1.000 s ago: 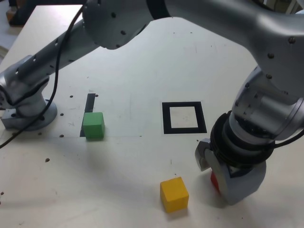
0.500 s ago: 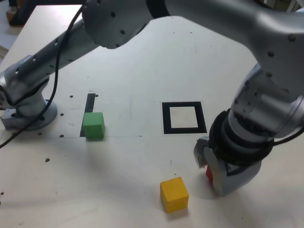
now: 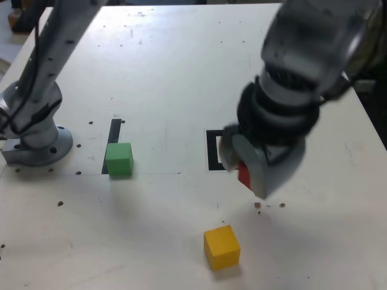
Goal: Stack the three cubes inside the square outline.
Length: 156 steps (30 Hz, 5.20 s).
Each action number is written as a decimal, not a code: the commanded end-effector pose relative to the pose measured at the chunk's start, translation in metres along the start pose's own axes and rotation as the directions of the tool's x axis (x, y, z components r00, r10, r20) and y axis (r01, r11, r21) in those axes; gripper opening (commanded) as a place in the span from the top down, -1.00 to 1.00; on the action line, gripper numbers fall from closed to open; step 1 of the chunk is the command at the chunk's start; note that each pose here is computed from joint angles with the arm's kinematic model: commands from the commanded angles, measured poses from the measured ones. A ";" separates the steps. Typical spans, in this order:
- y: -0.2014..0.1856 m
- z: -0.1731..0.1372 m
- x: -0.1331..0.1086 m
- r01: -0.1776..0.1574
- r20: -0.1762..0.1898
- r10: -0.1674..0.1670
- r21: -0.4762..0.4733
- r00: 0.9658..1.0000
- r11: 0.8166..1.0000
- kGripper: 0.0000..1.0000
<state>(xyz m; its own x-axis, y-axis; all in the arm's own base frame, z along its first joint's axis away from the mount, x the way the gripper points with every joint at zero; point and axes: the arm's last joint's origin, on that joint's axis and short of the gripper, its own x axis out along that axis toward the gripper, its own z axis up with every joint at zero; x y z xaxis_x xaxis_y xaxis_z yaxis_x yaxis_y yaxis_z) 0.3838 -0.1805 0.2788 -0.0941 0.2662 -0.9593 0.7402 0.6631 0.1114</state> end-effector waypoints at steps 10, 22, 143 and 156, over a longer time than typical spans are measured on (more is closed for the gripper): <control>0.045 -0.088 0.005 0.102 -0.038 -0.120 -0.321 0.992 0.942 0.28; 0.073 -0.123 0.026 0.190 0.040 -0.206 -0.593 0.978 0.783 0.28; -0.085 -0.016 -0.004 -0.077 0.014 0.076 0.199 0.997 0.977 -0.98; -0.100 0.017 0.032 -0.028 -0.018 0.033 0.232 0.999 0.972 -0.98</control>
<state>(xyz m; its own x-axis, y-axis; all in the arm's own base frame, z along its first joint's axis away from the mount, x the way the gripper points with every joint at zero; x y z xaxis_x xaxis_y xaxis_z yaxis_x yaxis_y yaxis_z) 0.3172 -0.2488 0.2354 -0.0783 0.2994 -0.9509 0.8764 0.4752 0.0775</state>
